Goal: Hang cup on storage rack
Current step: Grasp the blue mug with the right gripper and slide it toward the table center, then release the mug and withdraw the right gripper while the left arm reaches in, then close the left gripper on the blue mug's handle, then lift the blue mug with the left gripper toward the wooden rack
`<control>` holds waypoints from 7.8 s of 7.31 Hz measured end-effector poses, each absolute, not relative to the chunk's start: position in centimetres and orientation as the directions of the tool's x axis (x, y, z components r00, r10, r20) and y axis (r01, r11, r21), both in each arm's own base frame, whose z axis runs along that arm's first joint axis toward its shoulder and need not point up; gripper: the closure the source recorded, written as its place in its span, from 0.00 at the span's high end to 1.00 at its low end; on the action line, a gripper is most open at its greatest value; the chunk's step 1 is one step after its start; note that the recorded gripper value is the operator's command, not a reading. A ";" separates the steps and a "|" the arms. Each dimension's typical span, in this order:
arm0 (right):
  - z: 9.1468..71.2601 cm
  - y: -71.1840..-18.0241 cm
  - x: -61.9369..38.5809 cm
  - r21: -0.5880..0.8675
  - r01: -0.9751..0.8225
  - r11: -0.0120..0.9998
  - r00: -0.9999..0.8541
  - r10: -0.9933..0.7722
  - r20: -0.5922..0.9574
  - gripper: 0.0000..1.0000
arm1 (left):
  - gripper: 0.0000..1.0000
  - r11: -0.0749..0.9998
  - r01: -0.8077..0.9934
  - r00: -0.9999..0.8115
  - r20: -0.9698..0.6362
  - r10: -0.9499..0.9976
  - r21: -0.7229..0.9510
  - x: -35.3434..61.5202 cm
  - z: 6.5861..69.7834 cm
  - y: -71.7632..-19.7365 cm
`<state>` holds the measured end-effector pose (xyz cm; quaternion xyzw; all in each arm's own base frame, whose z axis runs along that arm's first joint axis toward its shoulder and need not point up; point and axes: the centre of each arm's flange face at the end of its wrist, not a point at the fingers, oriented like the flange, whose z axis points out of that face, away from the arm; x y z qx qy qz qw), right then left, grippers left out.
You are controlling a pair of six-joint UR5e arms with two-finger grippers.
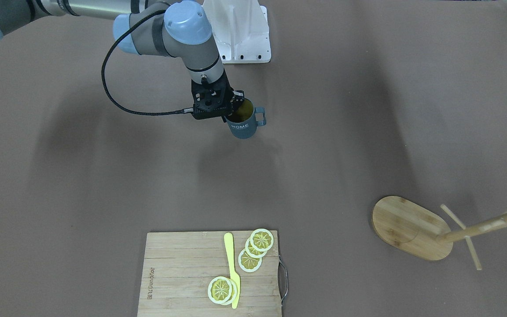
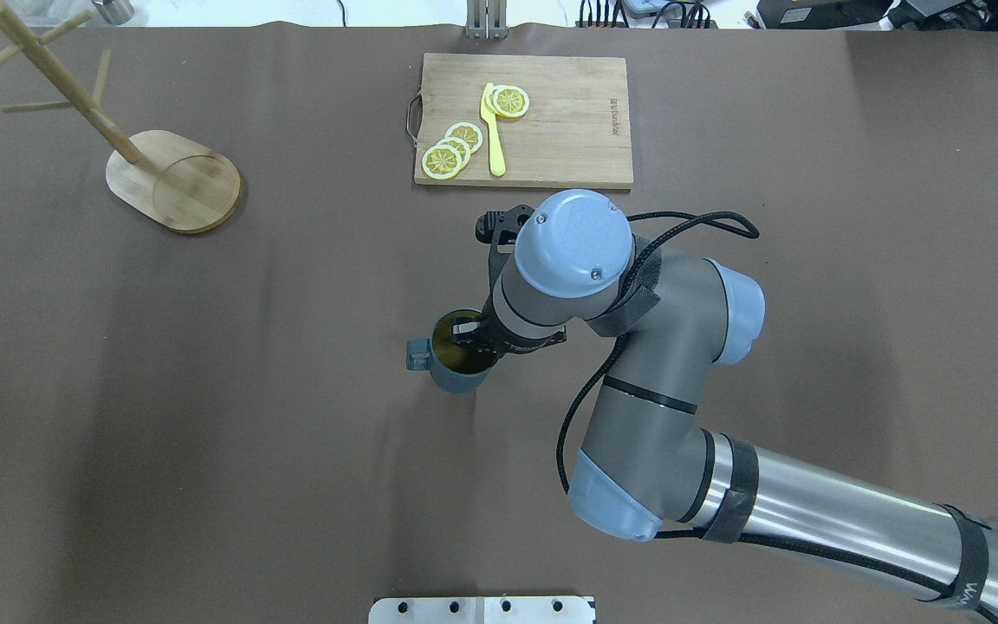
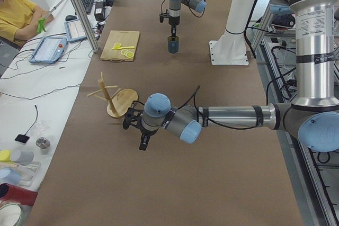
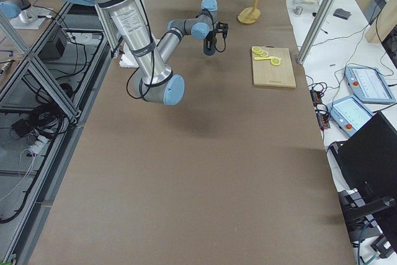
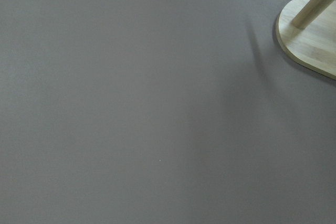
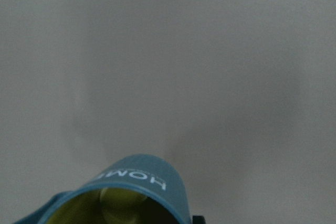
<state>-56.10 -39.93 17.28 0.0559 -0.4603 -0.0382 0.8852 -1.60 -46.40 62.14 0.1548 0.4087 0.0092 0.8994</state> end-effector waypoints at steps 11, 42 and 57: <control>20.2 -43.4 -48.3 0.348 0.116 0.930 0.559 -0.351 0.751 1.00 | 0.97 0.893 0.112 0.505 -0.799 0.328 0.437 8.2 54.5 -48.1; 65.9 -57.5 2.1 0.101 0.192 0.976 0.713 -0.209 0.670 1.00 | 0.70 0.406 0.360 0.390 -0.531 0.752 0.840 54.8 33.9 -30.3; 65.7 -57.7 2.9 0.106 0.179 0.978 0.716 -0.204 0.667 1.00 | 0.00 0.611 0.572 0.194 -0.814 0.547 0.547 52.5 31.7 -34.1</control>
